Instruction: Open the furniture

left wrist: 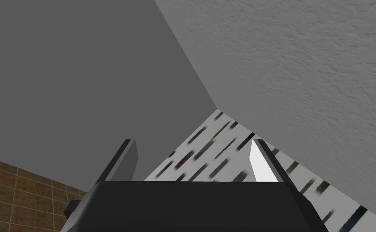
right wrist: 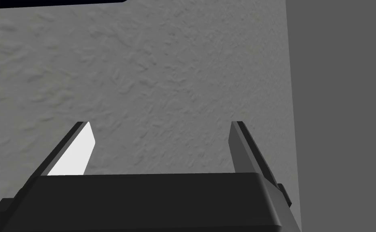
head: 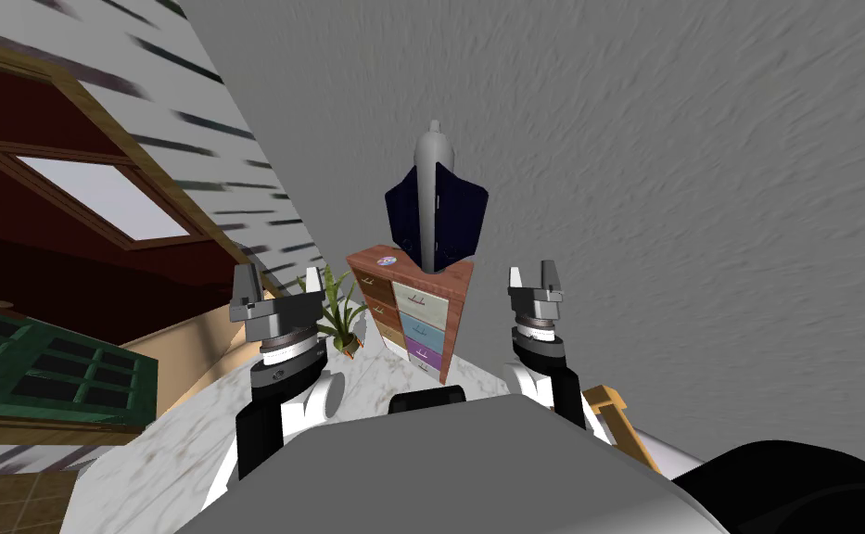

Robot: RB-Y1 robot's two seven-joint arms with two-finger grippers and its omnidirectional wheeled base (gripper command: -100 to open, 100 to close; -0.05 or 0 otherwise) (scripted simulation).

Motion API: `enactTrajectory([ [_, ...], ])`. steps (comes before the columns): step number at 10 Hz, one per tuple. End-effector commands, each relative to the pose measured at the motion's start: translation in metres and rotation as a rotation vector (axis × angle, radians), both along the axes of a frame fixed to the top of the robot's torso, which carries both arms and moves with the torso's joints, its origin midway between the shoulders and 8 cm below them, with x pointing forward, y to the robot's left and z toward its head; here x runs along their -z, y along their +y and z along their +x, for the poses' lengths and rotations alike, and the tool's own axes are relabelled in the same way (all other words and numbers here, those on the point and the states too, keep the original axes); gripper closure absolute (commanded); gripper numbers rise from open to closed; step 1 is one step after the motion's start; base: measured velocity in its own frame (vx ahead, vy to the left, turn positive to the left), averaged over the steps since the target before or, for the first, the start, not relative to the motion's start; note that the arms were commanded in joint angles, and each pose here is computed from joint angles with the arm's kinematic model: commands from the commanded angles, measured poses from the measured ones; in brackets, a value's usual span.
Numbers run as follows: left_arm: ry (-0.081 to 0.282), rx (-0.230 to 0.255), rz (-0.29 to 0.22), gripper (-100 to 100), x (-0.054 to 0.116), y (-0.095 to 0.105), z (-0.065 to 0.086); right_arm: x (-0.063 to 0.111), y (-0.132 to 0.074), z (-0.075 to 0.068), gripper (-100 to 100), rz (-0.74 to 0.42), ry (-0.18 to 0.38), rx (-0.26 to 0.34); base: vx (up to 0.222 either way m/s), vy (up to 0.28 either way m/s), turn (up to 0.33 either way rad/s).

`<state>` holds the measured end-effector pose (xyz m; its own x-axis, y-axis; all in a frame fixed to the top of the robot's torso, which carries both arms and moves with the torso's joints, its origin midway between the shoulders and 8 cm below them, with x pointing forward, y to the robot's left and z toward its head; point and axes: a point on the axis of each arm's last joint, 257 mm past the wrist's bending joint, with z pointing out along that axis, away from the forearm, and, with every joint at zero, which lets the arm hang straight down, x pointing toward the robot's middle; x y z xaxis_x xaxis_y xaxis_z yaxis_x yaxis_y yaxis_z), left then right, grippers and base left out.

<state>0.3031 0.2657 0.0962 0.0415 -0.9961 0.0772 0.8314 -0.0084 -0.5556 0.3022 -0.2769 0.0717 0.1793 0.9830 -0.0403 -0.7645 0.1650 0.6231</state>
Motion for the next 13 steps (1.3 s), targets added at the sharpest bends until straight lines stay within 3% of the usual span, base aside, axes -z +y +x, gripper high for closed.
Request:
enactTrajectory([
  [1, 0.0, 0.0, 0.0, 0, 0.0, 0.0, 0.0, 0.0, 0.0, 0.0, 0, 0.0, 0.0, 0.0, 0.0, 0.0, 0.0],
  [9, 0.0, 0.0, 0.0, 0, 0.0, 0.0, 0.0, 0.0, 0.0, 0.0, 0, 0.0, 0.0, 0.0, 0.0, 0.0, 0.0],
  [10, 0.018, 0.019, 0.039, -100, 0.005, -0.007, 0.005, 0.0, 0.0, 0.0, 0, 0.0, 0.0, 0.0, 0.003, -0.004, -0.024],
  [13, 0.072, 0.052, 0.114, -100, 0.023, -0.019, 0.02, 0.0, 0.0, 0.0, 0, 0.0, 0.0, 0.0, -0.008, -0.01, -0.032],
])
